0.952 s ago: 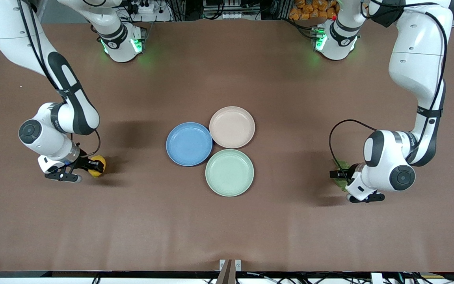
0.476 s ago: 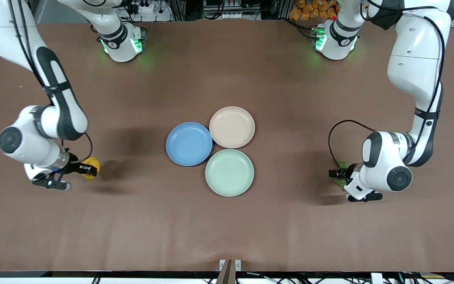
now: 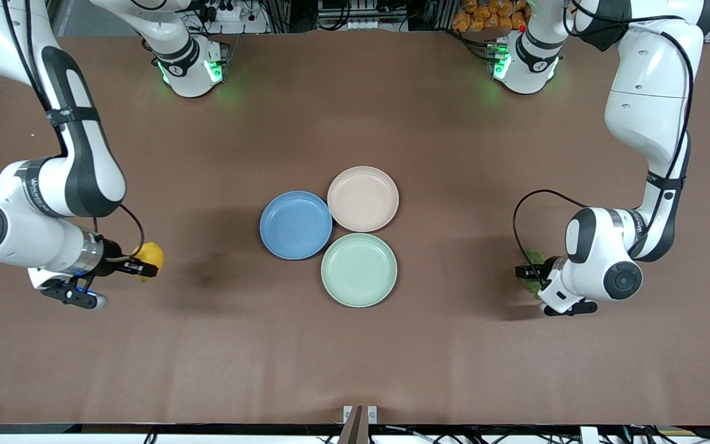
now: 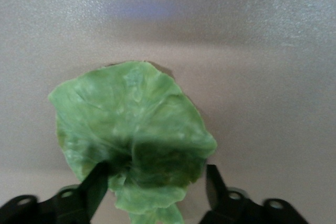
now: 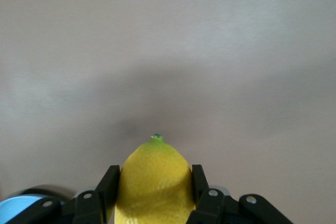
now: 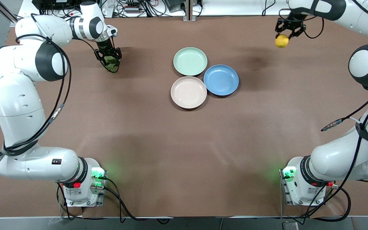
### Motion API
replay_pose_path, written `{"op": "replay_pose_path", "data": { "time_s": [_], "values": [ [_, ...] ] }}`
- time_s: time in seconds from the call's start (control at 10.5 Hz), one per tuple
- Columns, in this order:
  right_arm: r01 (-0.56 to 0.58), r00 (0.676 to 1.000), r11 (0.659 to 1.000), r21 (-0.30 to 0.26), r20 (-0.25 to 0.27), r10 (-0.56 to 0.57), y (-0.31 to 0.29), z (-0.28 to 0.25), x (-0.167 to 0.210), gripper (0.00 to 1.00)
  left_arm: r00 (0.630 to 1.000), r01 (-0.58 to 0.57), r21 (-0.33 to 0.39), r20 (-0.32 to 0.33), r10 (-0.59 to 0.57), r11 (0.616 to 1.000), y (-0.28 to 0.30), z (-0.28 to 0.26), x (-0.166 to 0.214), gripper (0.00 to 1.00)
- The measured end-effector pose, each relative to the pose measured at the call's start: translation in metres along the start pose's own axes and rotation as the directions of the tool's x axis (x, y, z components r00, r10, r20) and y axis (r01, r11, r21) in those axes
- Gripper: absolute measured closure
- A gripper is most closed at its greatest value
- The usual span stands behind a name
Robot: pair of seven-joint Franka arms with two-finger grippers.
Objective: Place lemon and lettuce in plates
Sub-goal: 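Close the right gripper on the lemon while the left gripper grasps the lettuce, then carry the lemon to the blue plate while the left gripper carries lettuce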
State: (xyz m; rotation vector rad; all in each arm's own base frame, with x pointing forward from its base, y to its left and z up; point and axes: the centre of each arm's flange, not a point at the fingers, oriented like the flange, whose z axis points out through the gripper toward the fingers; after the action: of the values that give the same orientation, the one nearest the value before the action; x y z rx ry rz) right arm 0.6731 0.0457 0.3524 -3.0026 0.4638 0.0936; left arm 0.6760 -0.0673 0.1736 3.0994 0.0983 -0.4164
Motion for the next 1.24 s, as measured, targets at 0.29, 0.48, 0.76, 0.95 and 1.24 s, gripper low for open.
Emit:
{"op": "replay_pose_path", "data": {
  "time_s": [0.29, 0.48, 0.76, 0.95, 1.24],
  "values": [
    [-0.052, 0.999, 0.998, 0.031, 0.006, 0.052, -0.042, -0.003, -0.016, 0.40, 1.000, -0.015, 0.000, -0.004, 0.015, 1.000, -0.005, -0.002, 0.001, 0.63],
    [-0.081, 0.997, 0.995, 0.052, 0.008, 0.080, -0.068, -0.008, -0.026, 0.40, 1.000, -0.024, 0.000, -0.007, 0.024, 1.000, -0.004, -0.003, 0.002, 0.68],
    [-0.100, 0.995, 0.992, 0.071, -0.001, 0.100, -0.113, -0.005, -0.046, 0.40, 0.999, -0.023, -0.003, -0.026, 0.023, 1.000, -0.005, -0.014, 0.005, 0.89],
    [-0.119, 0.993, 0.990, 0.073, -0.009, 0.120, -0.141, 0.009, -0.060, 0.40, 0.999, -0.019, -0.005, -0.032, 0.019, 1.000, -0.009, -0.021, 0.005, 0.97],
    [-0.128, 0.990, 0.992, 0.014, -0.056, 0.129, -0.193, 0.058, -0.090, 0.40, 0.999, -0.028, -0.011, -0.028, 0.028, 1.000, -0.002, -0.046, -0.002, 0.98]
  ]
}}
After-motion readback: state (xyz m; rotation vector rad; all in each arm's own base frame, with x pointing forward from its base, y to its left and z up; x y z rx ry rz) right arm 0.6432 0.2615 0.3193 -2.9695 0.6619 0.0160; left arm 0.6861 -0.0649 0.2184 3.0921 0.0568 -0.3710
